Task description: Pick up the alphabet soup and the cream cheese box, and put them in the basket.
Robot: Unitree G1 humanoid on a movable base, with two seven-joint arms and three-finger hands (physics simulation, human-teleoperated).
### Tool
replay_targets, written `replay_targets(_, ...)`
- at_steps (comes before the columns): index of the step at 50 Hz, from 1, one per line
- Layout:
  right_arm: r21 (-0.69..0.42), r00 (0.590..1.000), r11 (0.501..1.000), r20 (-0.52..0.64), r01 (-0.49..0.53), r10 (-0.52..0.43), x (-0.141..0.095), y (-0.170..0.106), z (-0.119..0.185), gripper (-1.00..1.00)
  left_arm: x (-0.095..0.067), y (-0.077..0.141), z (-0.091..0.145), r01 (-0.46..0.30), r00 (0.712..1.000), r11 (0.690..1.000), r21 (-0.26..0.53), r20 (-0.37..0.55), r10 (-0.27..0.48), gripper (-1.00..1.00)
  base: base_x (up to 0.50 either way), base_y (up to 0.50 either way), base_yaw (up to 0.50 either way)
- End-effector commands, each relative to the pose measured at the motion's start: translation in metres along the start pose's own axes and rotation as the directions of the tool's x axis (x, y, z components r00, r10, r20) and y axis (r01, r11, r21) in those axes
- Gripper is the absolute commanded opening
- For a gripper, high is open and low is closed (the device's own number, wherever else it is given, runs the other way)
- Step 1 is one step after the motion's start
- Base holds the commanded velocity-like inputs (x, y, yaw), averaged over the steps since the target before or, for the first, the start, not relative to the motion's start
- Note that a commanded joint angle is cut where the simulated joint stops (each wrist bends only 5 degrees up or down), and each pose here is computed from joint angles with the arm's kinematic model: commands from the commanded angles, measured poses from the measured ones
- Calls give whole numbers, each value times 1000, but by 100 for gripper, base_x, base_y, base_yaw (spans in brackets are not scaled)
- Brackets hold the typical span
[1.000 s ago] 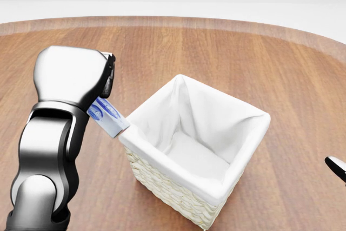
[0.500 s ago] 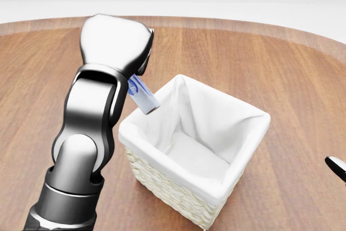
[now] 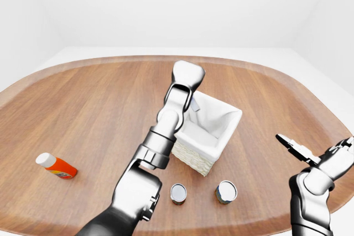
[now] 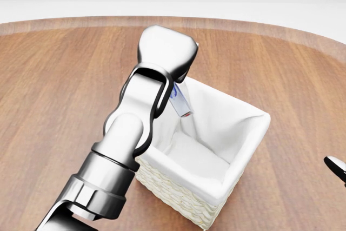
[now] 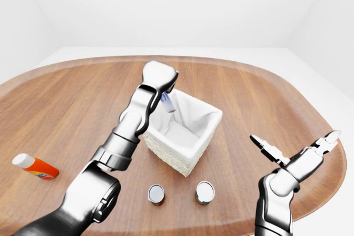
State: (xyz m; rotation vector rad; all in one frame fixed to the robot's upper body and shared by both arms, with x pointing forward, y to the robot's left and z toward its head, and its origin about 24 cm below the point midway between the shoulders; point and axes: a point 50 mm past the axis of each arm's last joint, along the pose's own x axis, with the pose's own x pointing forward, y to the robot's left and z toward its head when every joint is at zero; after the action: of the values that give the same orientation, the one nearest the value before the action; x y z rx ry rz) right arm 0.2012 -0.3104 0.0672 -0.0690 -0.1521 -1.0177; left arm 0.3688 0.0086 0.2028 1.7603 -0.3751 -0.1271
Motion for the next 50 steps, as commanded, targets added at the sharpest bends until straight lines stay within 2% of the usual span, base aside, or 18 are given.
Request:
replay_targets(1, -3, 1000, 1000, -2, -3, 3, 0, 1, -1, 100, 10, -12, 22, 4, 998, 1000, 13, 58, -5, -100, 0, 0, 0)
replay_targets(10, -3, 1000, 1000, 0, -5, 5, 0, 1, 0, 100, 12, -24, 34, 30, 995, 999, 18, 96, -32, -100, 0, 0, 0)
replay_targets(13, -4, 1000, 1000, -1, -5, 5, 0, 2, -1, 100, 12, -27, 39, 28, 994, 997, 72, 108, -36, -100, 0, 0, 0)
replay_targets(34, -4, 1000, 1000, -3, -3, 3, 0, 1, -1, 100, 4, -40, 62, 45, 986, 998, 49, 161, -53, -100, 0, 0, 0)
replay_targets(44, -5, 1000, 1000, -2, -6, 6, 0, 1, -1, 100, 5, -39, 57, 45, 987, 998, 51, 150, -53, -100, 0, 0, 0)
replay_targets(45, -5, 1000, 1000, -1, -5, 5, -1, 1, -1, 100, 5, -40, 57, 47, 987, 997, 56, 150, -55, -53, 0, 0, 0)
replay_targets(46, -4, 1000, 1000, -1, -4, 4, -1, 1, -1, 100, 5, -39, 57, 46, 987, 997, 55, 149, -54, 41, 0, 0, 0)
replay_targets(47, -3, 1000, 1000, 1, -4, 4, -1, 1, 0, 100, 5, -39, 57, 43, 988, 998, 52, 148, -51, 100, 0, 0, 0)
replay_targets(50, -1, 1000, 1000, 6, -4, 4, -1, 0, 1, 100, 4, -38, 55, 39, 989, 998, 50, 143, -45, 100, 0, 0, 0)
